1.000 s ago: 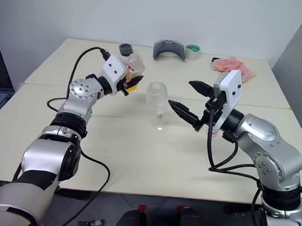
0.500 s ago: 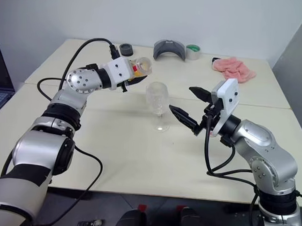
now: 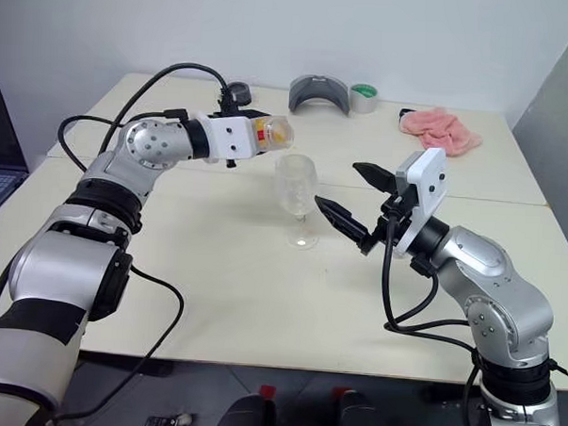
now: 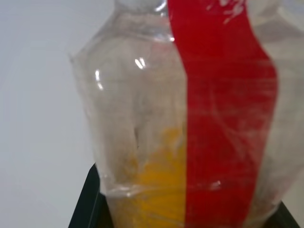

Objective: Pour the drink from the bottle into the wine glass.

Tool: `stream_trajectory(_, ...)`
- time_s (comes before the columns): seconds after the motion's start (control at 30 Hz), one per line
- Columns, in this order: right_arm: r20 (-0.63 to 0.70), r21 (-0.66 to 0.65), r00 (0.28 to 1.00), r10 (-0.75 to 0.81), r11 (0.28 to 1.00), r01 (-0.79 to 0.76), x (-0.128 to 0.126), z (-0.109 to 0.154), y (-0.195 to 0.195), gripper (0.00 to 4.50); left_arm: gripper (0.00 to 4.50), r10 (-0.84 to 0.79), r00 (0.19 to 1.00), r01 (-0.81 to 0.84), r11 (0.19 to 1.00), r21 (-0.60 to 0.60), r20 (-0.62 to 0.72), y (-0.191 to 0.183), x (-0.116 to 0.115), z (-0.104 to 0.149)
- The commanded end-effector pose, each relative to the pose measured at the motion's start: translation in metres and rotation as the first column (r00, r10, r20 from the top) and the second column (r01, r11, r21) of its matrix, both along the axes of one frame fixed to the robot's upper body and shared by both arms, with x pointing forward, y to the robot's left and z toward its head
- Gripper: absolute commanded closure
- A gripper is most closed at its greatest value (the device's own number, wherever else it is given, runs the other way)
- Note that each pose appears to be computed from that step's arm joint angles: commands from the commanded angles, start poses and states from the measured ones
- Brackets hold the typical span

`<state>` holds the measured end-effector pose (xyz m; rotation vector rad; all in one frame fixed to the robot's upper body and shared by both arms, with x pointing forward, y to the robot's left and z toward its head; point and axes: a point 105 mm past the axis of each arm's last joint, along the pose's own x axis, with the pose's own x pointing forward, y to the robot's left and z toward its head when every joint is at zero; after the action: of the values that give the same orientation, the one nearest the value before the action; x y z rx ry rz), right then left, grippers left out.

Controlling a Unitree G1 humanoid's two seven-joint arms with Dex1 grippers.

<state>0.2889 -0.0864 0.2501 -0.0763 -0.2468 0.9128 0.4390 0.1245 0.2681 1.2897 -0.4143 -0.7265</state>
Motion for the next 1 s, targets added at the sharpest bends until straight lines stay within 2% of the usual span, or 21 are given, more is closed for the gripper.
stream_trajectory(0.03, 0.060, 0.008, 0.998, 0.005, 1.000, -0.006, -0.004, 0.013, 0.002, 0.00, 2.87, -0.007, 0.994, 0.004, 1.000, 0.025, 0.105, -0.001, -0.002, 0.025)
stream_trajectory(0.3, 0.056, 0.005, 0.998, 0.003, 1.000, -0.003, -0.002, 0.011, 0.001, 0.00, 2.87, -0.013, 0.986, -0.007, 0.993, 0.120, 0.164, -0.002, -0.002, 0.027)
stream_trajectory(1.0, 0.056, 0.001, 0.998, 0.005, 1.000, -0.005, -0.002, 0.011, 0.000, 0.00, 2.87, -0.018, 0.967, -0.032, 0.981, 0.192, 0.254, -0.006, 0.000, 0.036)
